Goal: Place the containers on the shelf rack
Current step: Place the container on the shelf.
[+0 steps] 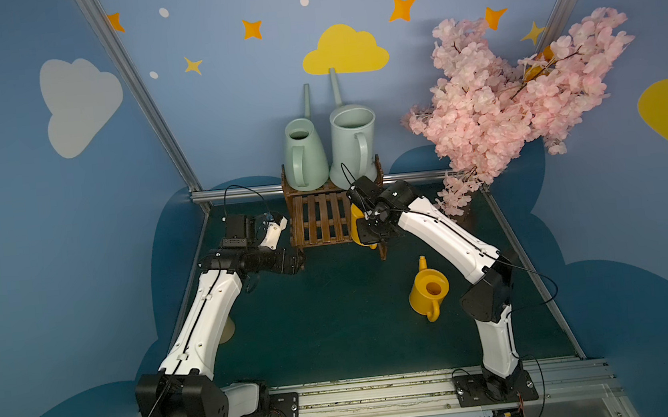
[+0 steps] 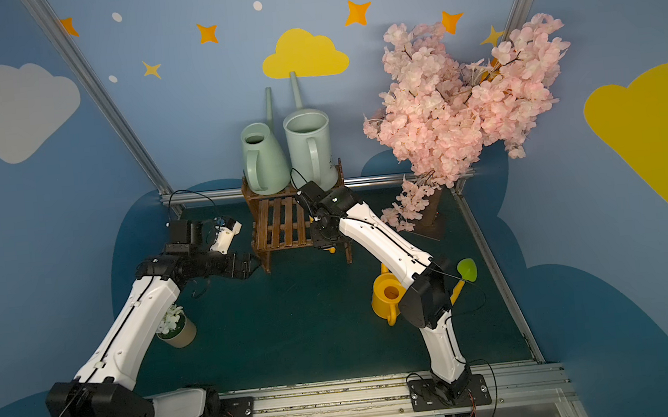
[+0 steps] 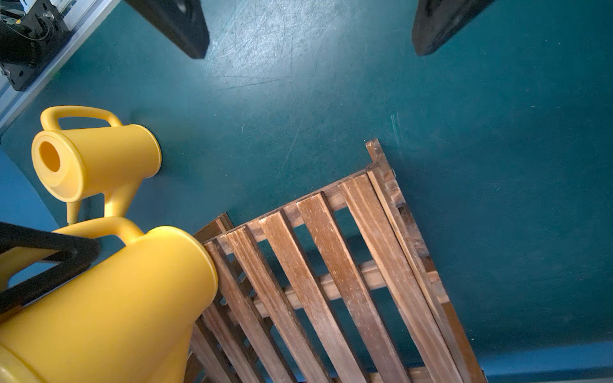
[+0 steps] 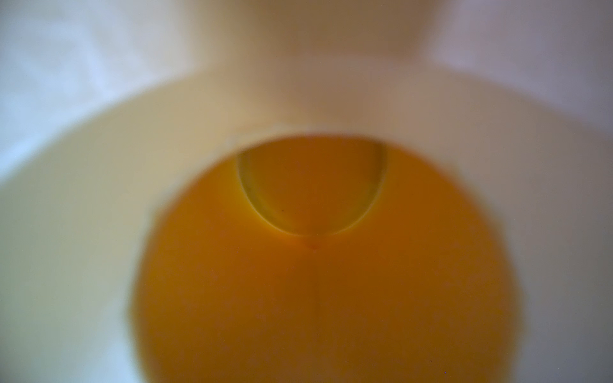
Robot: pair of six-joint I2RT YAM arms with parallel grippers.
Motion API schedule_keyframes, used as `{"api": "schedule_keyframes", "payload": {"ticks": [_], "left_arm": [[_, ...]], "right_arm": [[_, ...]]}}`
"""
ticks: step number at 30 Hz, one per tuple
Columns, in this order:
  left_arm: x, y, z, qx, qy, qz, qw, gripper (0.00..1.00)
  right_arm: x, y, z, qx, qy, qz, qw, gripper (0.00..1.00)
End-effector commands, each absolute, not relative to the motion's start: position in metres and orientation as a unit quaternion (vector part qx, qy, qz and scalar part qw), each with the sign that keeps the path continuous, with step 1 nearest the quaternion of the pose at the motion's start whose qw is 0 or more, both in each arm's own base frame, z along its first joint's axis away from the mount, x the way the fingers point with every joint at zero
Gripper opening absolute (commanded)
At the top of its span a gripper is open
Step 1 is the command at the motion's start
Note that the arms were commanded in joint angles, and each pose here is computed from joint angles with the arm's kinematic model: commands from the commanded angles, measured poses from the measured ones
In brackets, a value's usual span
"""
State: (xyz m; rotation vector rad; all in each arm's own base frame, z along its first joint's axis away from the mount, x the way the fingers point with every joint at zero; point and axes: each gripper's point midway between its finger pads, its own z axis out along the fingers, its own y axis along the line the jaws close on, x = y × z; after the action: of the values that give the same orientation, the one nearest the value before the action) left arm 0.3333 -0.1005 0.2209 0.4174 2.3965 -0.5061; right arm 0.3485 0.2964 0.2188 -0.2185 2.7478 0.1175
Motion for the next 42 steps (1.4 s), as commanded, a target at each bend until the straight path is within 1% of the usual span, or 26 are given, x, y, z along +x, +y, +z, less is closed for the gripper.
{"api": "schedule_keyframes", "payload": {"ticks": [1,7,16,29,36,42], "left_arm": [[0.331,-0.102,0.222,0.161,0.910,-0.200,0.325,1.00],[0.331,-0.102,0.222,0.162,0.910,-0.201,0.325,1.00],[0.328,-0.102,0.222,0.162,0.910,-0.201,0.325,1.00],[0.327,-0.103,0.222,0.161,0.909,-0.205,0.325,1.00],[0.327,-0.104,0.222,0.162,0.909,-0.206,0.325,1.00],[0.327,-0.104,0.221,0.161,0.909,-0.207,0.323,1.00]], "right_arm": [[0.356,0.292,0.200,-0.054,0.984,0.028,0.167,0.18],[0.363,0.291,0.197,-0.050,0.984,0.024,0.171,0.20],[0.368,0.292,0.197,-0.046,0.984,0.029,0.172,0.21],[0.360,0.292,0.222,-0.049,0.979,0.048,0.193,0.19],[0.358,0.291,0.232,-0.048,0.977,0.051,0.204,0.21],[0.356,0.292,0.237,-0.048,0.975,0.053,0.210,0.24]]}}
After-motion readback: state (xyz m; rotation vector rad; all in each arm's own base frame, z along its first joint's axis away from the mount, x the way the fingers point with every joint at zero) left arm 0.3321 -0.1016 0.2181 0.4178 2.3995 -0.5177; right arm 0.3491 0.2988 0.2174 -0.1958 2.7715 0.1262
